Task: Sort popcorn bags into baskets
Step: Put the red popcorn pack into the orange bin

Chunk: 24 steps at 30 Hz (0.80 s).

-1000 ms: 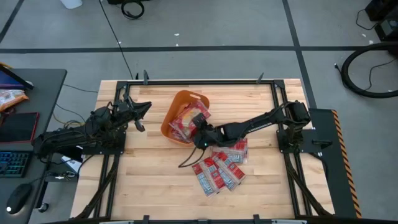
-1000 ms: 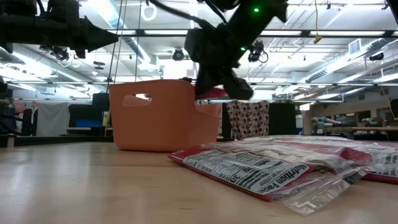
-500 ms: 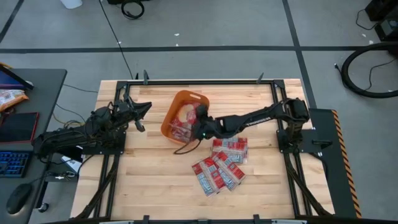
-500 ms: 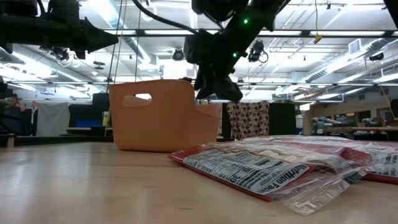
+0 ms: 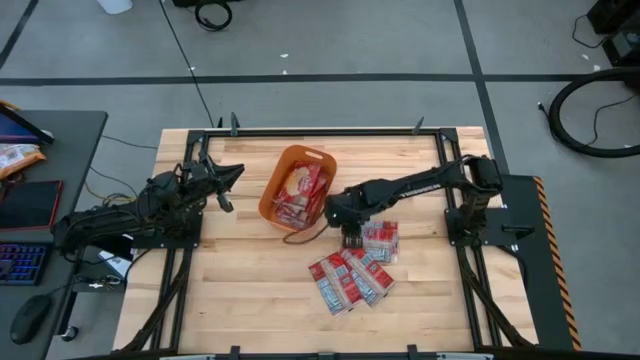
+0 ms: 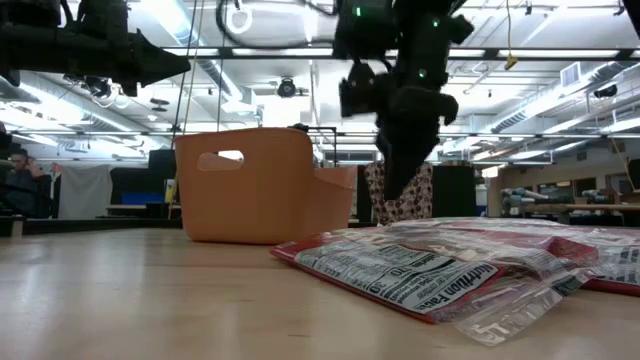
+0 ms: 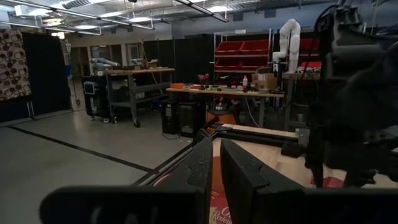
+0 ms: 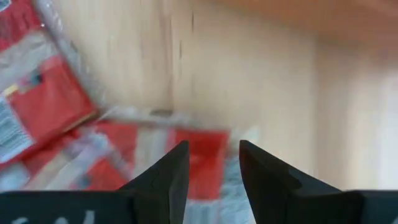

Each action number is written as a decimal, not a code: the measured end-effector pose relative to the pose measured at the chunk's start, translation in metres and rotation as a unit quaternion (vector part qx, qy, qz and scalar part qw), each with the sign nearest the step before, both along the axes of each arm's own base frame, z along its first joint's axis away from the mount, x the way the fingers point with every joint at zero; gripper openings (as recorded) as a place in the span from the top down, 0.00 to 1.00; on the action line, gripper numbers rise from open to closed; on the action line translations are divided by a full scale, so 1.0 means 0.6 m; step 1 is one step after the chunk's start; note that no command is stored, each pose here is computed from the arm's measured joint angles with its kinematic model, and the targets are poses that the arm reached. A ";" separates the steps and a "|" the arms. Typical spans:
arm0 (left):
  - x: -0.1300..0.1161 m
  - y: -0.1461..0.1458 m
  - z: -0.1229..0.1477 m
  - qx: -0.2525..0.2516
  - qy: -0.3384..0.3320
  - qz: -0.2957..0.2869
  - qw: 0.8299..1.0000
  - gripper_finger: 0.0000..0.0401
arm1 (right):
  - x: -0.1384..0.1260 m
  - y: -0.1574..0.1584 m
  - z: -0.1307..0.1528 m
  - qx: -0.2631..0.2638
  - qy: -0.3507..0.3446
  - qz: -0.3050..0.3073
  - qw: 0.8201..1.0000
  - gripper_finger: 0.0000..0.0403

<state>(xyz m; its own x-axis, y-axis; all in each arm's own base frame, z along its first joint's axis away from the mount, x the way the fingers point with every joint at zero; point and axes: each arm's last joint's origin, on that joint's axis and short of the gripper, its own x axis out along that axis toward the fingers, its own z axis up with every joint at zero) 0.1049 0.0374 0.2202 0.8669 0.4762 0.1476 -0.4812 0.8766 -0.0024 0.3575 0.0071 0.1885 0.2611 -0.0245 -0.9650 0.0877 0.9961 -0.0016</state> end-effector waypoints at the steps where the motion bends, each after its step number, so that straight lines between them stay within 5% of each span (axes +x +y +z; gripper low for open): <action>1: 0.000 0.000 0.000 0.000 0.000 0.000 1.000 0.91 | -0.005 -0.005 -0.005 0.028 0.010 -0.015 0.999 0.64; 11: 0.000 0.000 0.000 0.002 0.001 0.001 1.000 0.91 | -0.052 -0.031 -0.047 0.174 0.097 -0.046 0.979 0.60; 24: 0.000 0.000 -0.001 0.002 0.005 0.001 1.000 0.91 | -0.086 -0.043 -0.022 0.108 0.161 -0.078 0.978 0.59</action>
<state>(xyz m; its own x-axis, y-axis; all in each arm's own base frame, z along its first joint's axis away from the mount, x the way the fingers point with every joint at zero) 0.1050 0.0374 0.2195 0.8678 0.4767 0.1404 -0.4821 0.8761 0.0059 0.3056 -0.0189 0.1752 -0.0483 0.1730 -0.9837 0.2680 0.9510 0.1541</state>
